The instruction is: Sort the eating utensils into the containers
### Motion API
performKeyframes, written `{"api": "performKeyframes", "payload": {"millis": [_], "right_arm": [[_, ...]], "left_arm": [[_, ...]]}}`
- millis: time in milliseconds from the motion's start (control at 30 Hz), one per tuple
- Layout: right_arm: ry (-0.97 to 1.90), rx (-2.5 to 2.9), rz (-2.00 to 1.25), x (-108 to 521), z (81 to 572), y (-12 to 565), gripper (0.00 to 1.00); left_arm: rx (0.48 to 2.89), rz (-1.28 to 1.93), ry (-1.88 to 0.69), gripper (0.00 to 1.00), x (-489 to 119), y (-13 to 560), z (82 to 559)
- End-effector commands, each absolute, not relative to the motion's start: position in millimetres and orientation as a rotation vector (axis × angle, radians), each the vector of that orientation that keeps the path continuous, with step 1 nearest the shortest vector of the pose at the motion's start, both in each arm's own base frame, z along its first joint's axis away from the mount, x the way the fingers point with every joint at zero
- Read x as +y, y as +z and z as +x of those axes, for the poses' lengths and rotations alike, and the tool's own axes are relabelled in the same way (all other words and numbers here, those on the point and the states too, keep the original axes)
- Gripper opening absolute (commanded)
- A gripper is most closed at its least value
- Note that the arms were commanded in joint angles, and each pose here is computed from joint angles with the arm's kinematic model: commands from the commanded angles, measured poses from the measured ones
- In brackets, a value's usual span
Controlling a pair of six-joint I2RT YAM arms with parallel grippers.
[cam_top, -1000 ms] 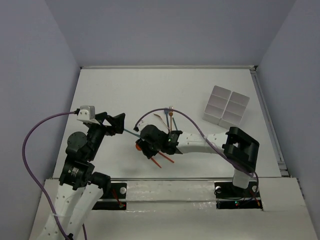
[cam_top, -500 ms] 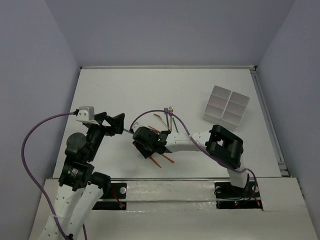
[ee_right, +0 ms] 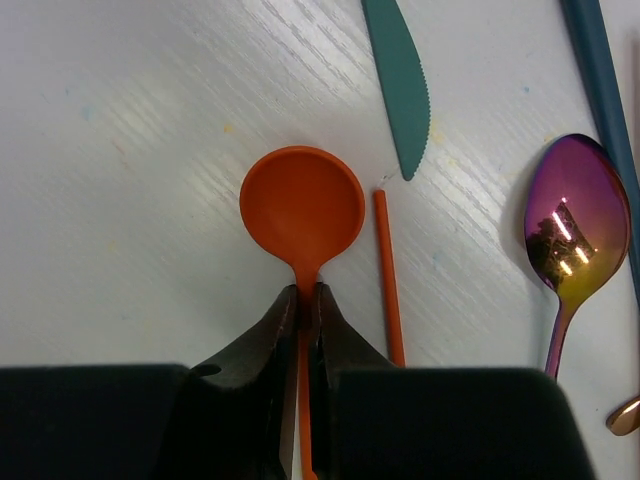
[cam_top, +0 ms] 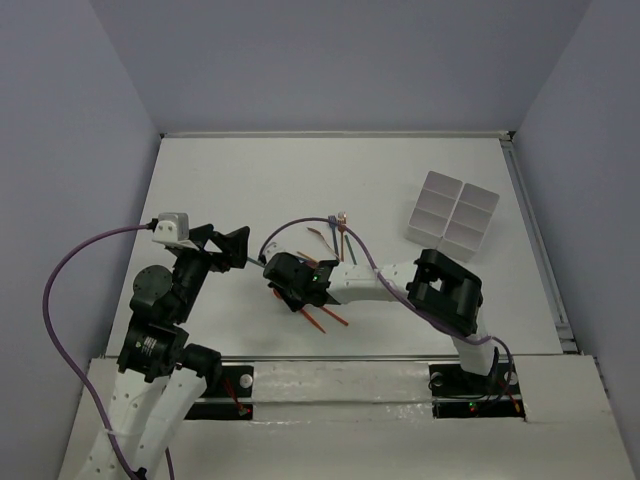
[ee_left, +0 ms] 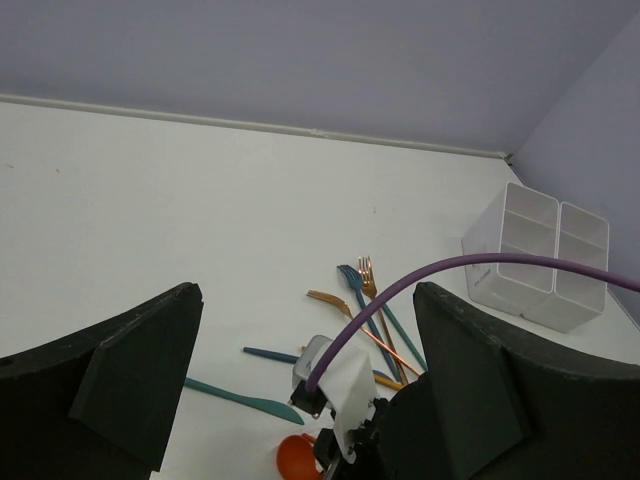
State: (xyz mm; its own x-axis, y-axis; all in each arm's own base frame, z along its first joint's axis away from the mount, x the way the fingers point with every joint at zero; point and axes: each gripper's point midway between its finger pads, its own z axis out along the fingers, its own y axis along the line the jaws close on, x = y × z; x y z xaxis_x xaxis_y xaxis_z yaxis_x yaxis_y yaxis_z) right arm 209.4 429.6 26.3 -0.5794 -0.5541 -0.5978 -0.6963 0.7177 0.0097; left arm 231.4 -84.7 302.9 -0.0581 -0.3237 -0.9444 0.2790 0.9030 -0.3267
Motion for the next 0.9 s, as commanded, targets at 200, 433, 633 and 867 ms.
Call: {"api": "performKeyframes", "payload": {"millis": [200,433,633,867], "right_arm": [[0.542,1.98,-0.589,430,268,199,0.07],[0.387,1.683,-0.089,278,359,307,0.07],[0.179,1.441,0.297,111,416,348,0.07],[0.004,1.377,0.362,43,459,340,0.07]], "left_arm": [[1.451,-0.032,-0.501,0.99,-81,335,224],[1.439,-0.034,-0.504,0.99,-80,337,222],[1.435,-0.02,-0.521,0.99,-84,338,219],[1.441,-0.004,-0.53,0.99,-88,338,218]]}}
